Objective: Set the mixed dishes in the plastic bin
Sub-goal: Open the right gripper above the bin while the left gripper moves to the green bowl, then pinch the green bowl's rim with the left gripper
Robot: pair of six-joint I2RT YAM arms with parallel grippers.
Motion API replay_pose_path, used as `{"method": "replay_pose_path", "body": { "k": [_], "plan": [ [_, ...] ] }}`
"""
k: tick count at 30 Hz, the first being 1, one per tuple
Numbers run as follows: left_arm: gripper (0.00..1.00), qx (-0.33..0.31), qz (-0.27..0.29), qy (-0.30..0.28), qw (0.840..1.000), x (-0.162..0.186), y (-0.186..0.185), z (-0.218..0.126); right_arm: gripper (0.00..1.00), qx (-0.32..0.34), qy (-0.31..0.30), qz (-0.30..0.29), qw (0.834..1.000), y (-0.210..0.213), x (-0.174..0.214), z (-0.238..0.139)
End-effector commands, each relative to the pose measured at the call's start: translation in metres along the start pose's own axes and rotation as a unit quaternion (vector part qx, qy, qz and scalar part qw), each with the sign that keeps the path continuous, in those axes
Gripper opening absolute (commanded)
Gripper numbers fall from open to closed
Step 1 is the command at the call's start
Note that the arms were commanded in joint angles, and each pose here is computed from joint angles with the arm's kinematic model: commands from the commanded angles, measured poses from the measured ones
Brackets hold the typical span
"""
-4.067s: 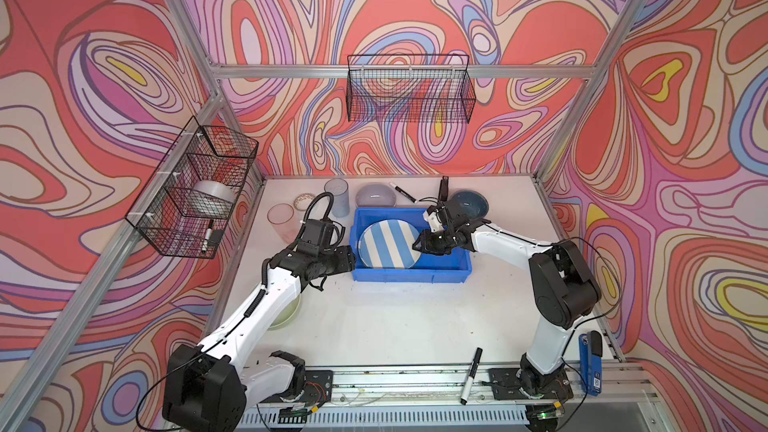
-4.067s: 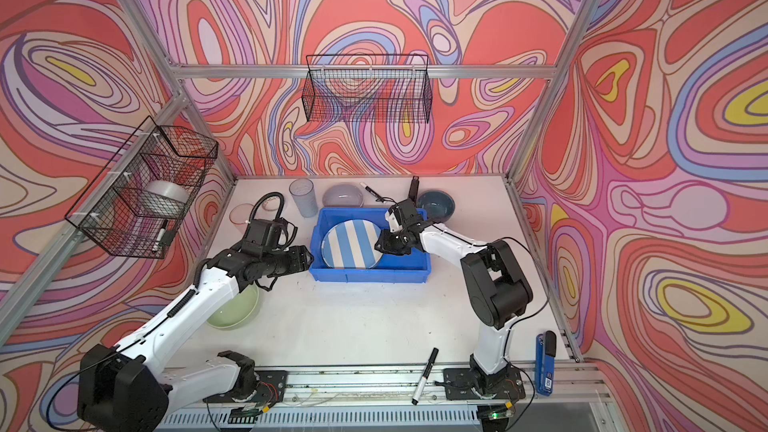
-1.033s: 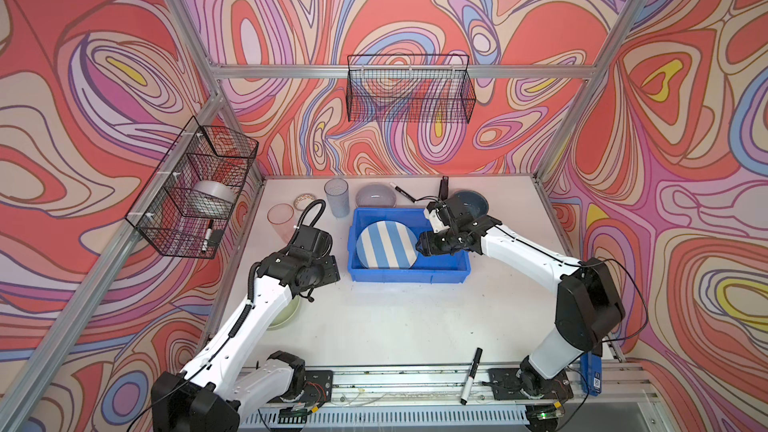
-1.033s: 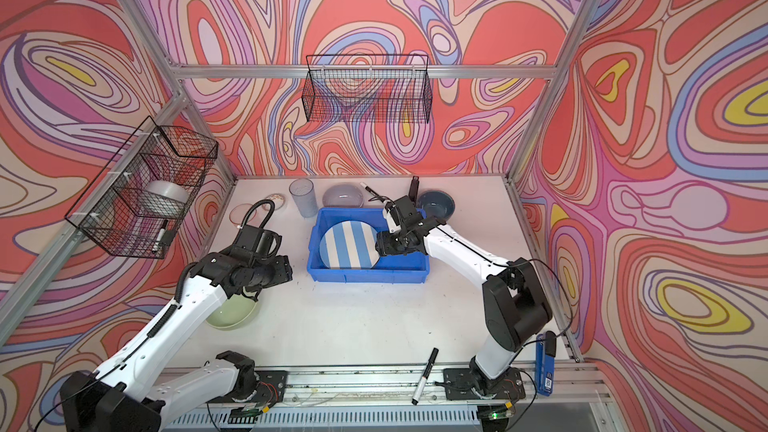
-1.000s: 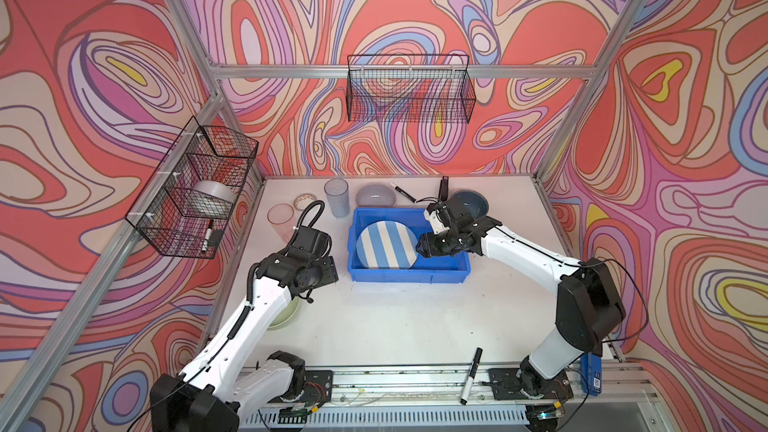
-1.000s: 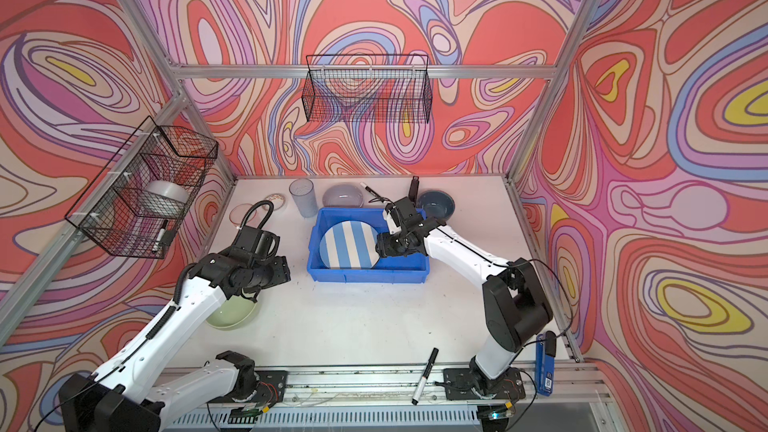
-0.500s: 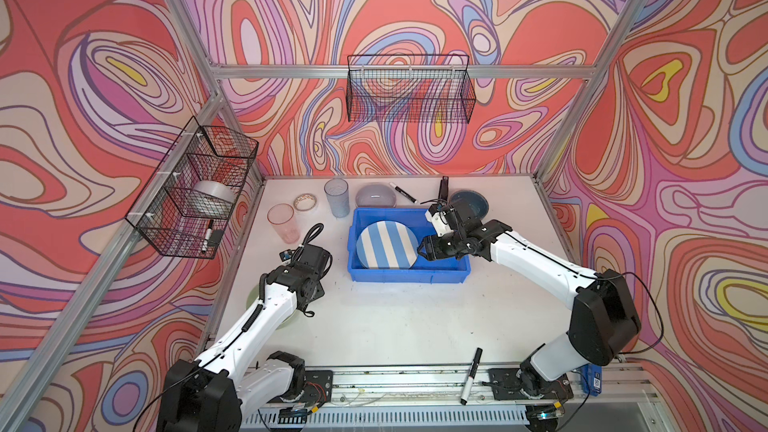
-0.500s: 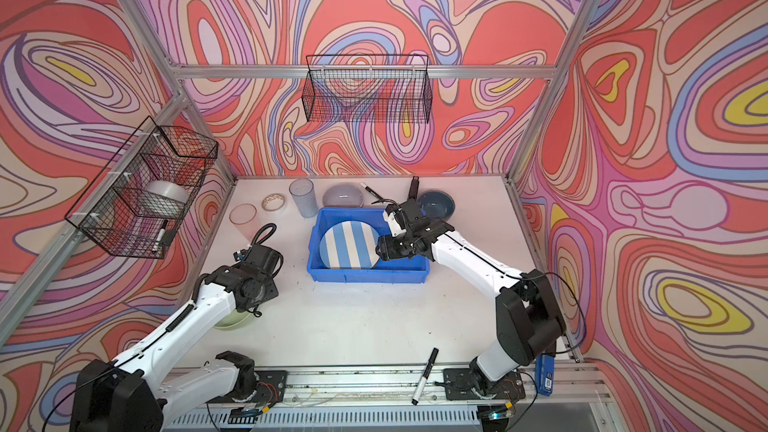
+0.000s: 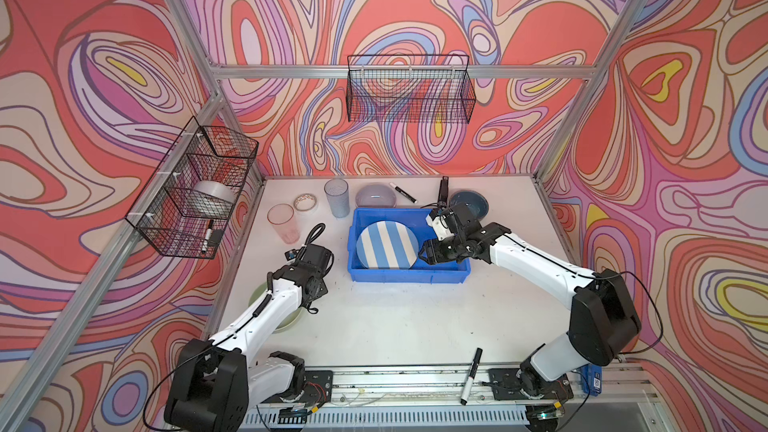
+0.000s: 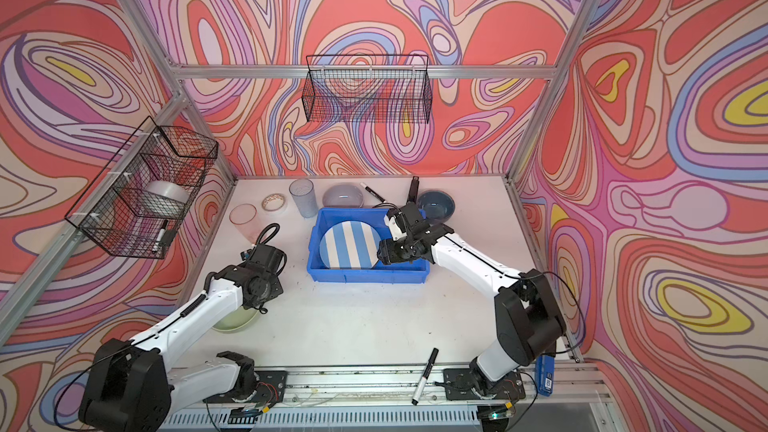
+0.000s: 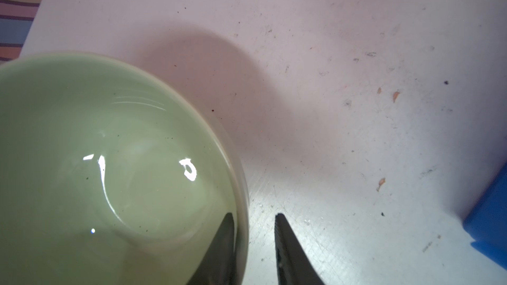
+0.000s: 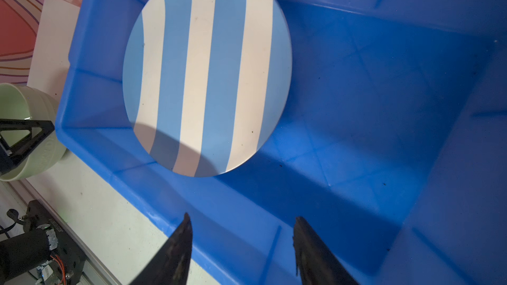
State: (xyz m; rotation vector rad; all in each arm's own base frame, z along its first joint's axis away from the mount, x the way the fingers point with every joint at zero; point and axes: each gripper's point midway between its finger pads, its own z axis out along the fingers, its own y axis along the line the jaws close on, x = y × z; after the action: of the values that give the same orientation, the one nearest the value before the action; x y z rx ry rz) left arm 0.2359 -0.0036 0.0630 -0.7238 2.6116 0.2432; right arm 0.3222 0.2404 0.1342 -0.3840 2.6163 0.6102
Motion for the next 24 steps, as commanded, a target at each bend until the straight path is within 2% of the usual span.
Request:
{"method": "replay_pose_path", "body": {
  "k": [1, 7, 10, 13, 19, 24],
  "plan": [
    [0.25, 0.014, 0.009, 0.019, 1.0, 0.008, -0.006, 0.007, 0.6, 0.005, -0.009, 0.005, 1.0, -0.002, 0.001, -0.007],
    [0.23, 0.014, 0.014, 0.031, 0.999, 0.011, -0.006, 0.006, 0.6, 0.007, -0.006, 0.008, 1.0, -0.004, 0.003, -0.005],
    [0.08, 0.025, 0.017, 0.032, 0.999, 0.011, -0.008, 0.003, 0.6, 0.008, -0.005, 0.009, 1.0, -0.004, 0.002, -0.004],
    [0.0, 0.051, 0.029, 0.036, 0.998, 0.011, -0.017, 0.0, 0.6, 0.01, -0.004, 0.01, 1.0, -0.004, 0.001, -0.005],
    [0.0, 0.153, 0.063, 0.078, 0.983, 0.021, -0.06, -0.003, 0.6, 0.018, -0.002, 0.01, 1.0, -0.007, 0.003, -0.007],
    [0.0, 0.2, 0.077, 0.096, 0.972, 0.02, -0.083, -0.008, 0.6, 0.025, 0.002, 0.015, 1.0, -0.01, 0.006, -0.008]
  ]
}}
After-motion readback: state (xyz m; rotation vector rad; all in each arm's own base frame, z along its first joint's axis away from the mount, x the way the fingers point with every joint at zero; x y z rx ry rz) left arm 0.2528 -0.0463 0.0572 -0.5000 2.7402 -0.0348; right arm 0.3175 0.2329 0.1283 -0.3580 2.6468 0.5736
